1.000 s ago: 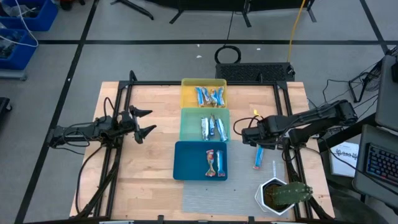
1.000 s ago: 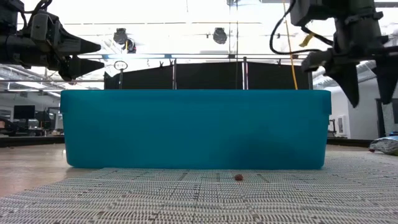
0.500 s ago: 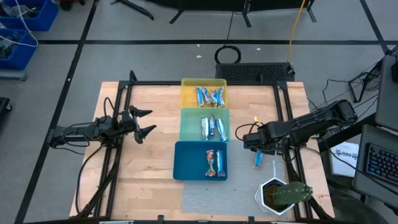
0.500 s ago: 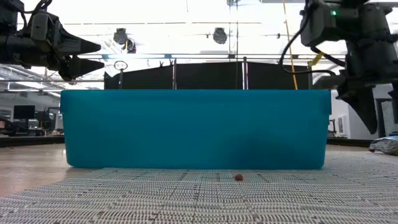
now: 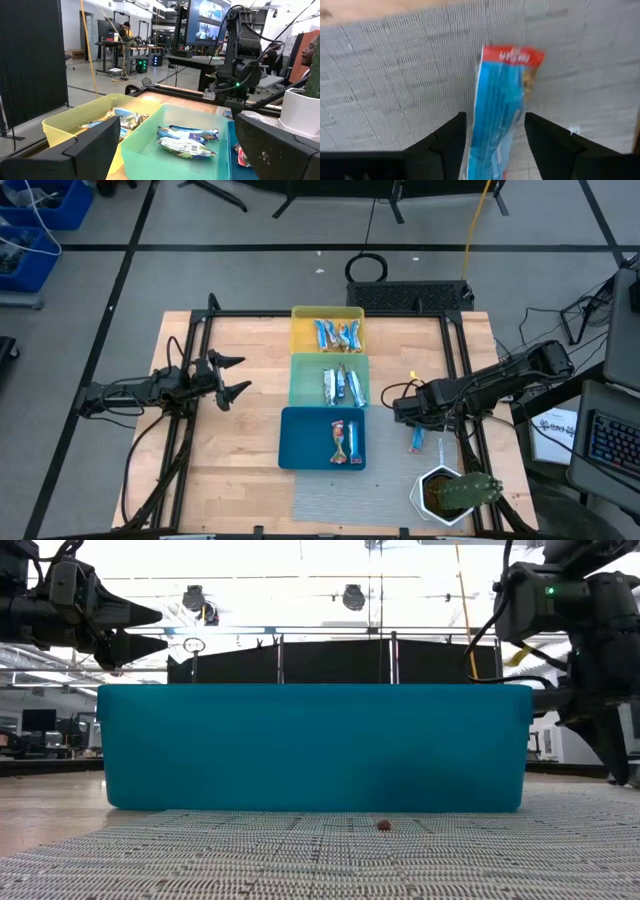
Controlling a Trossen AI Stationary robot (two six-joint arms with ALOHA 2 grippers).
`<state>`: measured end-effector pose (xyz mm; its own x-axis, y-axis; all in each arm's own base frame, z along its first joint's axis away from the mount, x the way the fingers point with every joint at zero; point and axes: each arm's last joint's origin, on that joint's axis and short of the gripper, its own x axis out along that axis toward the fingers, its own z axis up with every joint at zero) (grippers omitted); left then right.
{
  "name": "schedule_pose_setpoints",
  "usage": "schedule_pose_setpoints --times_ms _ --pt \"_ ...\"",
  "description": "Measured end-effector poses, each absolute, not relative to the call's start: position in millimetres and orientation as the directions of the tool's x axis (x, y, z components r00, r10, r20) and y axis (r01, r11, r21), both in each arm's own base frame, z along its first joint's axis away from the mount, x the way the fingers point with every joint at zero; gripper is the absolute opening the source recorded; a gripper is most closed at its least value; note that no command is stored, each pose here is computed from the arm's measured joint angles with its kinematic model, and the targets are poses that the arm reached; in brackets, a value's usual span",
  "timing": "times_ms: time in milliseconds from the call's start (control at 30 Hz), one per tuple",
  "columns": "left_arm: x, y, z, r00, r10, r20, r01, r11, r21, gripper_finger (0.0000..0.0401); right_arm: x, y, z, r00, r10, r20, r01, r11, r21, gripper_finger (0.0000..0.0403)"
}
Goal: Pick and place Granola Bars by type
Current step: Put the red granola bar into the blue bin
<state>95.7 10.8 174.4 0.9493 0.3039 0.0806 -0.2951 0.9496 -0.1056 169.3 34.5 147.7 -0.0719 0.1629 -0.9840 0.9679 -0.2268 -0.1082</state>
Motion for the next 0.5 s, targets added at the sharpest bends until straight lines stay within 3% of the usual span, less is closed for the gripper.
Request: schedule_pose_setpoints --times_ms 167,500 --pt "95.7 10.8 174.4 0.949 0.304 0.080 -0.295 0.950 -0.106 0.0392 170.0 35.4 145.1 -0.055 0.198 -0.979 0.969 -0.226 -0.100 0.0178" --pt "95.7 10.8 174.3 0.949 0.304 0.080 -0.295 0.950 -0.106 0.0392 171.2 35.8 145.1 -0.043 0.204 -0.978 0.976 -0.199 -0.085 0.0090"
